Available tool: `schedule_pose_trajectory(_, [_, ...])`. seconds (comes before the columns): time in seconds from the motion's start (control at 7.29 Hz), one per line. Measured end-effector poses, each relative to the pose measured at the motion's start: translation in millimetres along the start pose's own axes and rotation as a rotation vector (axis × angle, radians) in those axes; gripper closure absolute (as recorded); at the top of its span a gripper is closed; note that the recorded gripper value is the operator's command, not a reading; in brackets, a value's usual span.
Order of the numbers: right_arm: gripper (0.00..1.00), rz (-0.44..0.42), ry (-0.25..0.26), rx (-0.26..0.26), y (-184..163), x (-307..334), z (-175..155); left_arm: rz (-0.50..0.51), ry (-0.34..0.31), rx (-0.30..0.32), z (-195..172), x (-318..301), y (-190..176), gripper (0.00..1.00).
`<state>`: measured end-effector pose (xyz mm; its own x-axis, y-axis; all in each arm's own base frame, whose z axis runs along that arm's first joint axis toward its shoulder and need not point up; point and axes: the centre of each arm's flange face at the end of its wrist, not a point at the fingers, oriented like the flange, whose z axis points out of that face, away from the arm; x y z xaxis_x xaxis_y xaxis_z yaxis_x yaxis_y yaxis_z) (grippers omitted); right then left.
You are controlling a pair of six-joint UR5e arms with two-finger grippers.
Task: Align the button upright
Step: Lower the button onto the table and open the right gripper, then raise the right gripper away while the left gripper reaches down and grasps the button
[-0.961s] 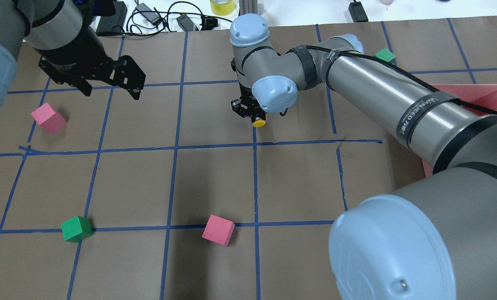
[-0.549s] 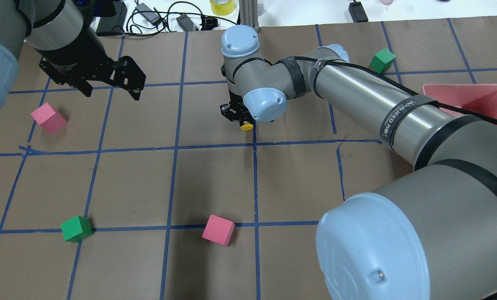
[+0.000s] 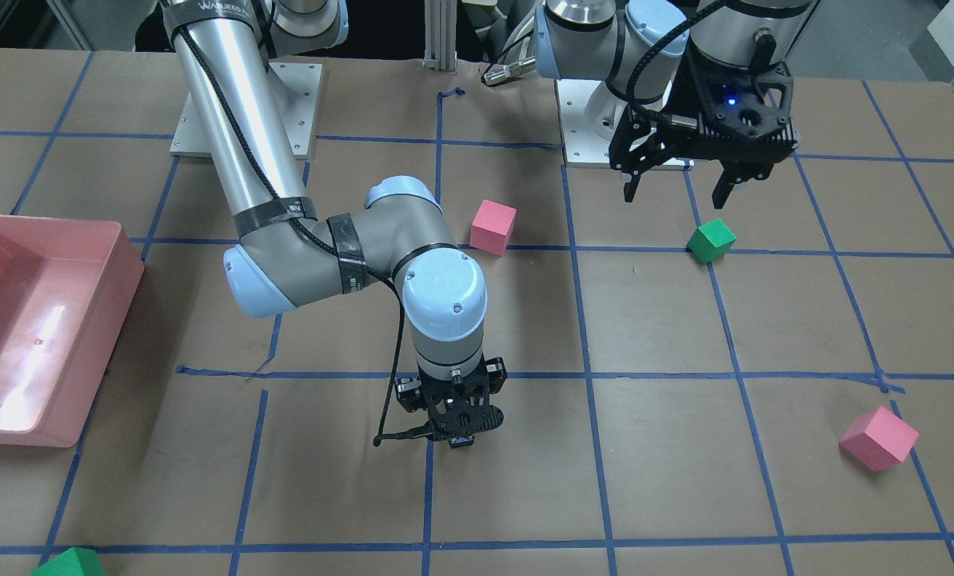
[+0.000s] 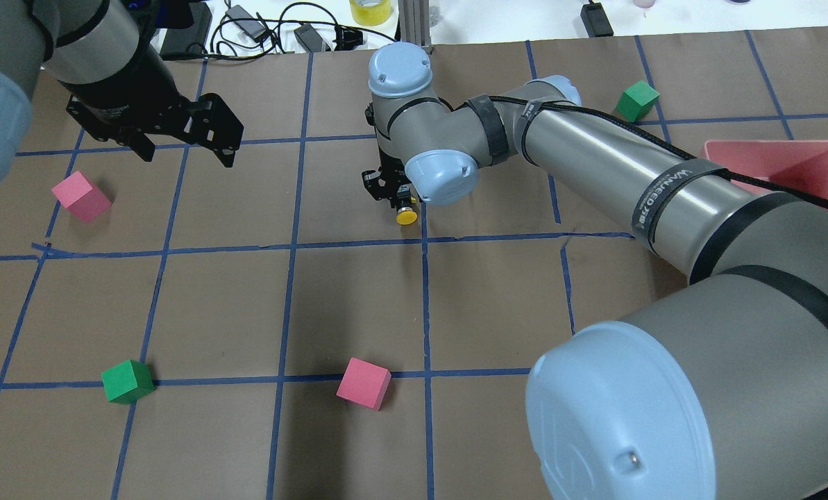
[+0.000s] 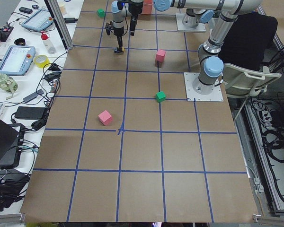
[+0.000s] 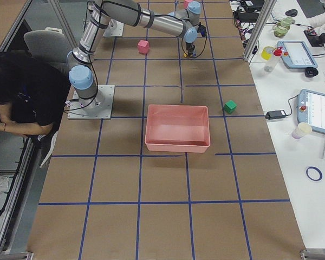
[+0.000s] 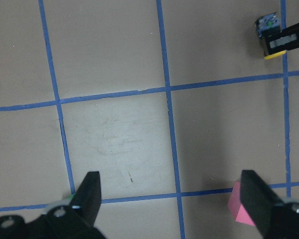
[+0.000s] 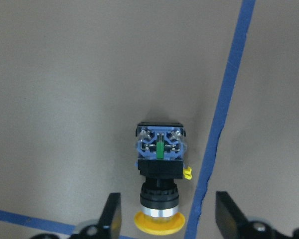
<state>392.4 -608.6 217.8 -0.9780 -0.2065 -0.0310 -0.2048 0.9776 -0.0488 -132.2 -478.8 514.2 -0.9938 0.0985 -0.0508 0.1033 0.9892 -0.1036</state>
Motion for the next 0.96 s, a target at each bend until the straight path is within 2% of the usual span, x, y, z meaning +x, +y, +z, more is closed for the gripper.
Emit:
schedule_pose_trajectory(0.14, [0.00,0.007,0.007,0.004,2,2,-5,0.000,-0.002,0.000,0,0,0,0.00])
schedule_pose_trajectory(0.41, [0.00,0.023,0.013,0.034,14,23,-43,0.001,-0.004,0.000,0,0,0,0.00])
schedule_pose_trajectory(0.69, [0.00,0.112,0.010,0.037,36,98,-93,-0.001,0.001,0.006,-4,1,-2,0.00])
schedule_pose_trajectory(0.96, [0.00,0.168,0.019,0.007,55,171,-130,-0.001,0.011,-0.015,14,4,-12,0.00])
